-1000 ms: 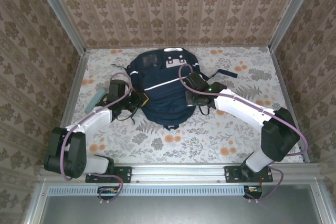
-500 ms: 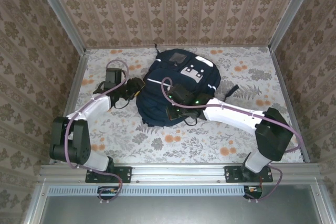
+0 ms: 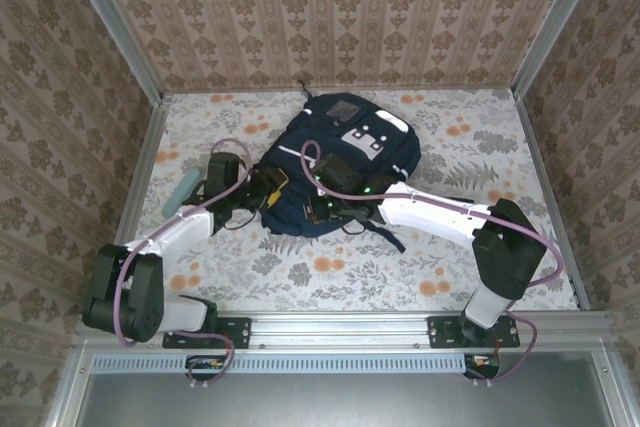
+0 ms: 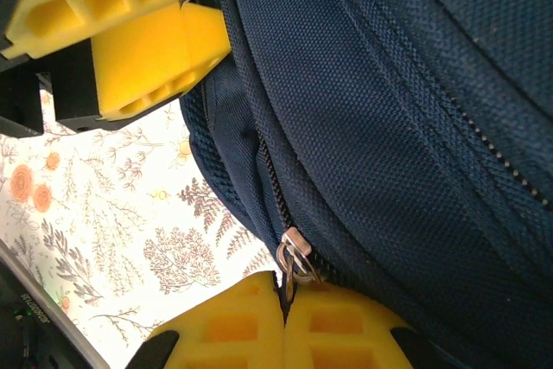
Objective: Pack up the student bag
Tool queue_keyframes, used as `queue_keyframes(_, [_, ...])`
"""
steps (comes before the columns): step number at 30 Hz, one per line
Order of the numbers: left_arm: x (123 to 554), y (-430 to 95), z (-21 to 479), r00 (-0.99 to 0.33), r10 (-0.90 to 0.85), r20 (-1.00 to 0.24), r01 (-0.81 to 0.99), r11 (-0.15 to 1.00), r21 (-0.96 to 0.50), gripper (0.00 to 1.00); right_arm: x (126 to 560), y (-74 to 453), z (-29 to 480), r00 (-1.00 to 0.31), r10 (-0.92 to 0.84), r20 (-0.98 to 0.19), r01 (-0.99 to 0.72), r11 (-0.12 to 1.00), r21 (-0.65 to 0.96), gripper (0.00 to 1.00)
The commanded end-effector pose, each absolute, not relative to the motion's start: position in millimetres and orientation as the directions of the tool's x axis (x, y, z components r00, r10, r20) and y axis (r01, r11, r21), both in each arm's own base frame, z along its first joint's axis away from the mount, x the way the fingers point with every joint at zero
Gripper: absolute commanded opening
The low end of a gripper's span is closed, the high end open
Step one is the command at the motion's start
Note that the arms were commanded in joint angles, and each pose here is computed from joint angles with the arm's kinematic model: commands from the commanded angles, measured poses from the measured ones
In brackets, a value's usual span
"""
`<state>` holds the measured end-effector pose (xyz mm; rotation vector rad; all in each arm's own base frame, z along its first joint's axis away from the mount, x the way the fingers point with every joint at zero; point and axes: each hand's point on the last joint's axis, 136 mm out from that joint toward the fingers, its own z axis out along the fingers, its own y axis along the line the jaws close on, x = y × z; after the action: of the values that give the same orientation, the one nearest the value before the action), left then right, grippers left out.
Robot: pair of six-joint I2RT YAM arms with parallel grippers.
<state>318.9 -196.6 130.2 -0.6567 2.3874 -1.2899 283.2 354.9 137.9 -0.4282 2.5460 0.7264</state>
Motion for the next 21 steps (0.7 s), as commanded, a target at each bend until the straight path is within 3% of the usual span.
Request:
queue_keyframes(1, [328,-206,145,-0.835,-0.54,-0.1,-0.183,0.445,-0.877,0.51,282,377,158,-0.832,-0.156,-0.532,-0.455,0.741,0.494,0.0])
queue_keyframes(6, [329,-211,143,-0.841,-0.527,-0.121,-0.174,0.476,-0.862,0.42,281,374,156,-0.835,-0.151,-0.529,-0.447,0.748,0.491,0.0])
queue_keyframes(14, [327,-198,122,-0.823,-0.552,-0.135,-0.232,0.542,-0.808,0.01,287,335,146,-0.828,-0.153,-0.539,-0.385,0.855,0.349,0.0])
queue_keyframes(21, [326,-187,114,-0.817,-0.553,-0.163,-0.247,0.591,-0.768,0.0,288,260,133,-0.837,-0.111,-0.535,-0.275,0.931,0.238,0.0])
